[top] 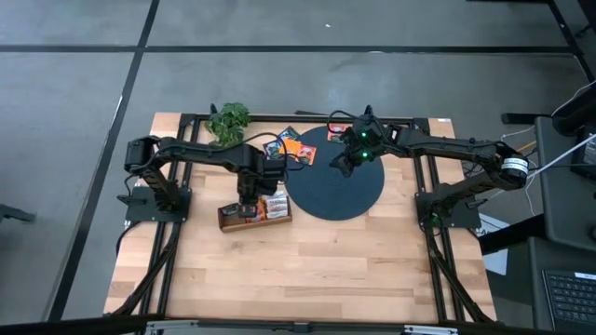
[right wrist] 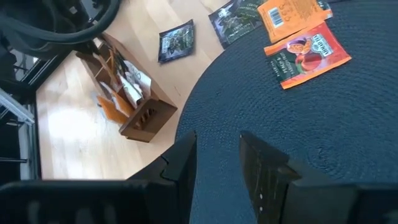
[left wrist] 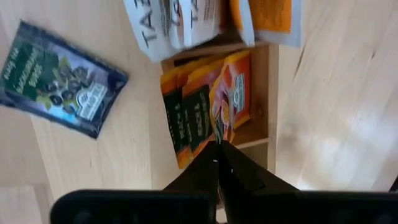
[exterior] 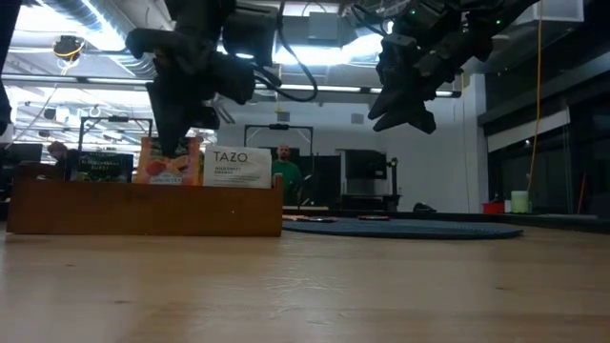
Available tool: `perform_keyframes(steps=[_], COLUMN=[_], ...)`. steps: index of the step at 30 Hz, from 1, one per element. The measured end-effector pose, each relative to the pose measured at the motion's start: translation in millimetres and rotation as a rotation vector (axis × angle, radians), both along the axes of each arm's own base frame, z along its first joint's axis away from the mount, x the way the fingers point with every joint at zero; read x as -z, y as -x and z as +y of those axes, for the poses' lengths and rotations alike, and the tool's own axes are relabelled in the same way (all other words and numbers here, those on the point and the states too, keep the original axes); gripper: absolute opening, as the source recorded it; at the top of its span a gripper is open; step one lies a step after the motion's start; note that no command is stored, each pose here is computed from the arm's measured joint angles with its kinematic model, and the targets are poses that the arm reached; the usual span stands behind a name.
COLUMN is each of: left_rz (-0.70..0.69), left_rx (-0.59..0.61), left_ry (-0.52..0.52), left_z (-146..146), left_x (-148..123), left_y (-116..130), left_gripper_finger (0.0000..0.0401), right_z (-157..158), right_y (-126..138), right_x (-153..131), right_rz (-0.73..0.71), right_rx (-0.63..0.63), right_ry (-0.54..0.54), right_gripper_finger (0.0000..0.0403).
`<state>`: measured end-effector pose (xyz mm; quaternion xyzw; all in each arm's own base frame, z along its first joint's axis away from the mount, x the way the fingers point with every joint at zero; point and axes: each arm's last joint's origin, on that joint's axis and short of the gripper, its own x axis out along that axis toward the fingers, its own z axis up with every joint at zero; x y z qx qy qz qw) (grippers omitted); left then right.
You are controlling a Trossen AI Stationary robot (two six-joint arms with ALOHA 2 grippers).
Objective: Pick & Place Tea
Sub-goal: Put the orange tea bag into the middle section of the wooden organizer
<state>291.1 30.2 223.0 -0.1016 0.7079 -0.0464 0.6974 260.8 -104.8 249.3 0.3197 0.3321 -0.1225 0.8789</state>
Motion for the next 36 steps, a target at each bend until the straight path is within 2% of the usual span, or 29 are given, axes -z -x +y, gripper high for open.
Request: perform_keyframes(steps=[6, 11, 19, 22, 36], left_rz=[-0.048, -0.058, -0.057, -0.048, -0.049], left_rx=[0.023, 0.060, 0.068, 0.047, 0.034], left_ry=[-0.002, 0.024, 0.009, -0.029, -0.011], left_z=[-5.8, -13.1, -15.3, -14.2, -12.1], left_x=[0.0, -0.2, -0.1, 0.2, -1.1], left_y=[-5.2, -6.0, -6.2, -6.1, -4.9], left_gripper_finger=[0.0003, 0.0003, 0.0010, 0.0023, 0.0116], right_z=[-0.4, -0.4, -0.4, -0.4, -0.4], right_y=[0.1, 0.1, 0.1, 0.0, 0.0], right_x=[0.1, 0.1, 0.1, 0.0, 0.1], right_rz=[0.004, 0.004, 0.004, 0.003, 0.004], right_rx=[0.010, 0.010, 0.010, 0.010, 0.010], right_ry=[0.009, 0.010, 0.010, 0.010, 0.009], right_gripper_finger=[0.0122, 0.0122, 0.0122, 0.0122, 0.0122])
